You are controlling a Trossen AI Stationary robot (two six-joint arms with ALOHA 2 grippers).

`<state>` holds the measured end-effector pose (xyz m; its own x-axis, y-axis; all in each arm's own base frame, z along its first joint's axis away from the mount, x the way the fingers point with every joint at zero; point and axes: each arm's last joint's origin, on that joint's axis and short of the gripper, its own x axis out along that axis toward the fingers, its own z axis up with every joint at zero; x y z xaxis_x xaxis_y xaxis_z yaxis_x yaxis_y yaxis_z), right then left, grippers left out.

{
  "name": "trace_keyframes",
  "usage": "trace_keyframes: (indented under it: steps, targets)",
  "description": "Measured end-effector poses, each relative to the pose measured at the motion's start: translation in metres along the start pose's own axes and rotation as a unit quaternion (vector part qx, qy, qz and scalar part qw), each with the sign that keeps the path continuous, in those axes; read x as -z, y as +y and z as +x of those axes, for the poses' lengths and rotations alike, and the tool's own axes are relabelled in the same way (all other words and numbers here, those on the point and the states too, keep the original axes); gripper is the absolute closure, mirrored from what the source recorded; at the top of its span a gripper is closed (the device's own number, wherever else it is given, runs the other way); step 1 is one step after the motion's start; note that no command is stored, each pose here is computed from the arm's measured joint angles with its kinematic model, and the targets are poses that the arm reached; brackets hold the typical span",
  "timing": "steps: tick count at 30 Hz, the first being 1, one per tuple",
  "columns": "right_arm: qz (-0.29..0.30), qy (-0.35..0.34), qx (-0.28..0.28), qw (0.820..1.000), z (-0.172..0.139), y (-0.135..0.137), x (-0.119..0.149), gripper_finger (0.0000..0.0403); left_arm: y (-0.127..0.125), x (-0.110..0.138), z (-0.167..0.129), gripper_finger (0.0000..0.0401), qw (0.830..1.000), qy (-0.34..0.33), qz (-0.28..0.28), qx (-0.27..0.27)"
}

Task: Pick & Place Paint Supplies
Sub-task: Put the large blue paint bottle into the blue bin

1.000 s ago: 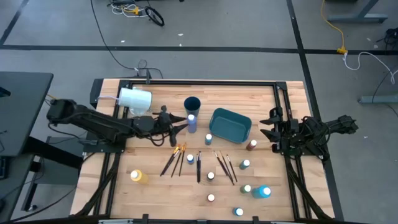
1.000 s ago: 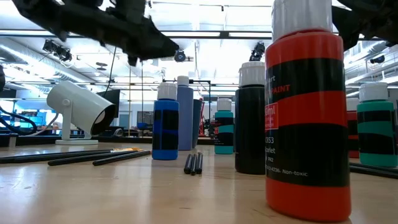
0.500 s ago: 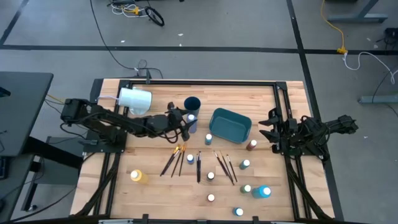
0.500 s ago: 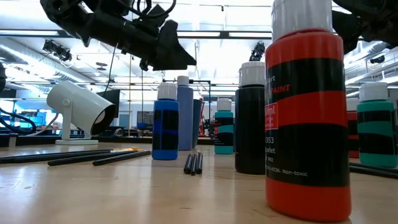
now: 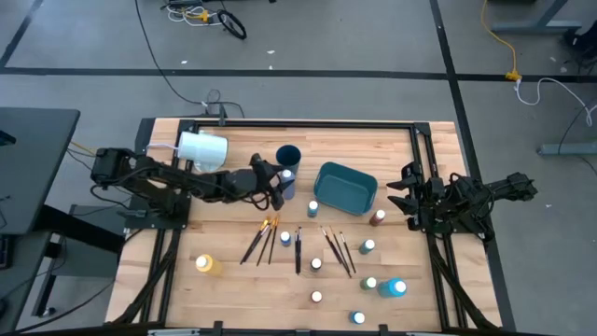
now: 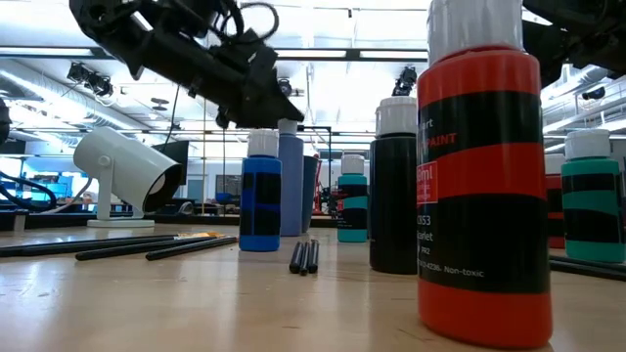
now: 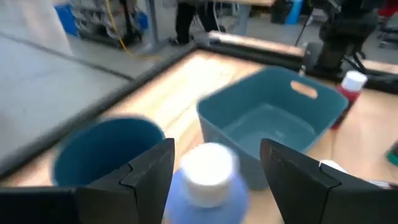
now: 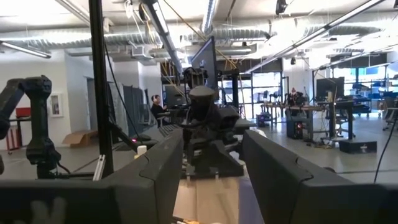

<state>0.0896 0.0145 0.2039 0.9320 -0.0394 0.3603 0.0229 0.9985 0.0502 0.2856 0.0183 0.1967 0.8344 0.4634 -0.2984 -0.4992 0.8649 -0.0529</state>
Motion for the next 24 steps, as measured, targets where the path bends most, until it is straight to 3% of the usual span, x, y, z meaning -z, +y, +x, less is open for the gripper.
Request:
trace_keyframes:
  steps: [11, 24]
  targets:
    - [-0.001, 0.0, 0.001, 1.0, 0.0, 0.0, 0.0, 0.0229, 0.0016, -0.0024, 0.0006, 0.0157, 1.0, -0.012, 0.026, -0.011]
    - [-0.007, 0.003, 0.002, 1.0, 0.0, -0.0001, 0.0006, 0.0229, 0.0092, -0.0022, 0.0051, 0.0183, 1.0, 0.006, -0.015, 0.026]
